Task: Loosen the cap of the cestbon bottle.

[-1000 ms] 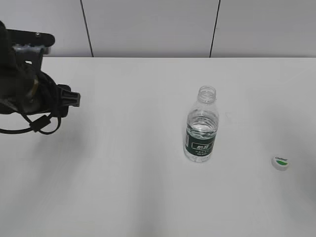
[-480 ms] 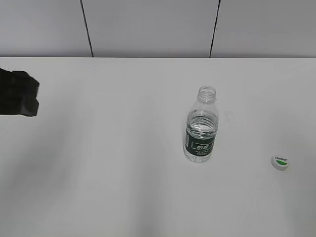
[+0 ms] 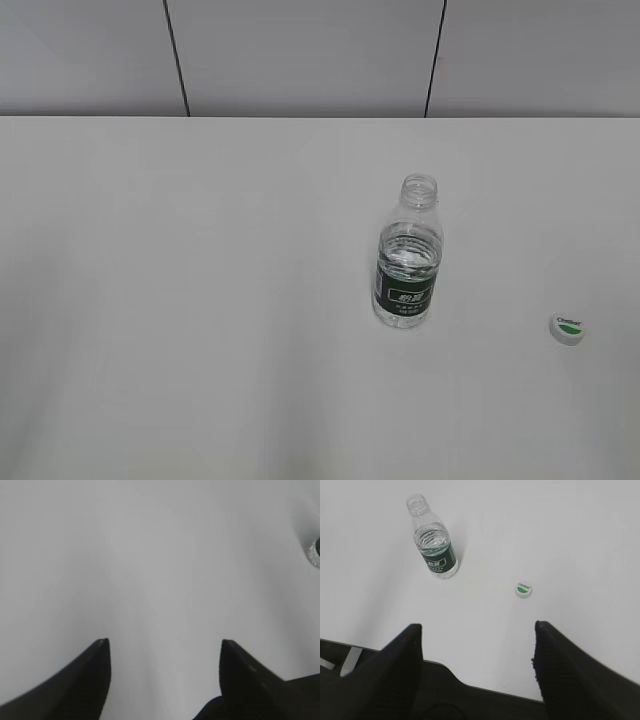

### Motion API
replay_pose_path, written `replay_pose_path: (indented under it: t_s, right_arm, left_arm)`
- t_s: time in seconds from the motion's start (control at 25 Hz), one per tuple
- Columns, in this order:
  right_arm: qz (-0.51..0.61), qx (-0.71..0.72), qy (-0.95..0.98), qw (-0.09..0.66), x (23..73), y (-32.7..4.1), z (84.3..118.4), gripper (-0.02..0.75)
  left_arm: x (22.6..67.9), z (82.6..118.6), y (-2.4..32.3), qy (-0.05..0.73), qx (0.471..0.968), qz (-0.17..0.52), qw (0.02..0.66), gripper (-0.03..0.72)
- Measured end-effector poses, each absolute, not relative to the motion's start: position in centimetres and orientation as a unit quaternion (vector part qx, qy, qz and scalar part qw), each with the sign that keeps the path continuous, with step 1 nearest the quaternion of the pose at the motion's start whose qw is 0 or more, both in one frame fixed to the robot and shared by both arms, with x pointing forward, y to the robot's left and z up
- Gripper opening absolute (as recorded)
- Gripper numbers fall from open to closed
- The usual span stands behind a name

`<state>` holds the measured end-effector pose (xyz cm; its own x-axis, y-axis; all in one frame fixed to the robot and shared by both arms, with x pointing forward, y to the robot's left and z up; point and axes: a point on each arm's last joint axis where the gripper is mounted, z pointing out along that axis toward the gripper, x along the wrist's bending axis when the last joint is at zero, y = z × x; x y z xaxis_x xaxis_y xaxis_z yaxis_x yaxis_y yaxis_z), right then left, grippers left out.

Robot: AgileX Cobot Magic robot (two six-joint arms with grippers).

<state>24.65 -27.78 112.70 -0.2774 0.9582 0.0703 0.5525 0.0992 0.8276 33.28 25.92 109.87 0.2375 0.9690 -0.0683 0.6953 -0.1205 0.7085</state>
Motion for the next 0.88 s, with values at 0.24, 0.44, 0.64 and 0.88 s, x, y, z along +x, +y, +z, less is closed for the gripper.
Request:
replay_pose_path:
  t_s: [0.24, 0.44, 0.64, 0.88]
  right_arm:
    - [0.383, 0.535, 0.700, 0.277, 23.7, -28.1, 110.9, 0.526]
    - [0.327, 0.538, 0.740, 0.236, 25.0, -28.1, 106.3, 0.526]
    - [0.354, 0.522, 0.726, 0.275, 25.8, -28.1, 106.5, 0.526]
    - [0.360, 0.522, 0.720, 0.281, 26.3, -28.1, 105.9, 0.526]
  left_arm:
    - [29.1, 108.0, 28.5, 0.514, 0.737, 0.240, 0.368, 0.519]
    - [27.1, 107.1, 29.2, 0.491, 0.740, 0.229, 0.399, 0.519]
    - [26.4, 107.1, 29.1, 0.448, 0.759, 0.225, 0.416, 0.500]
    - [26.2, 107.1, 28.8, 0.427, 0.771, 0.216, 0.420, 0.471]
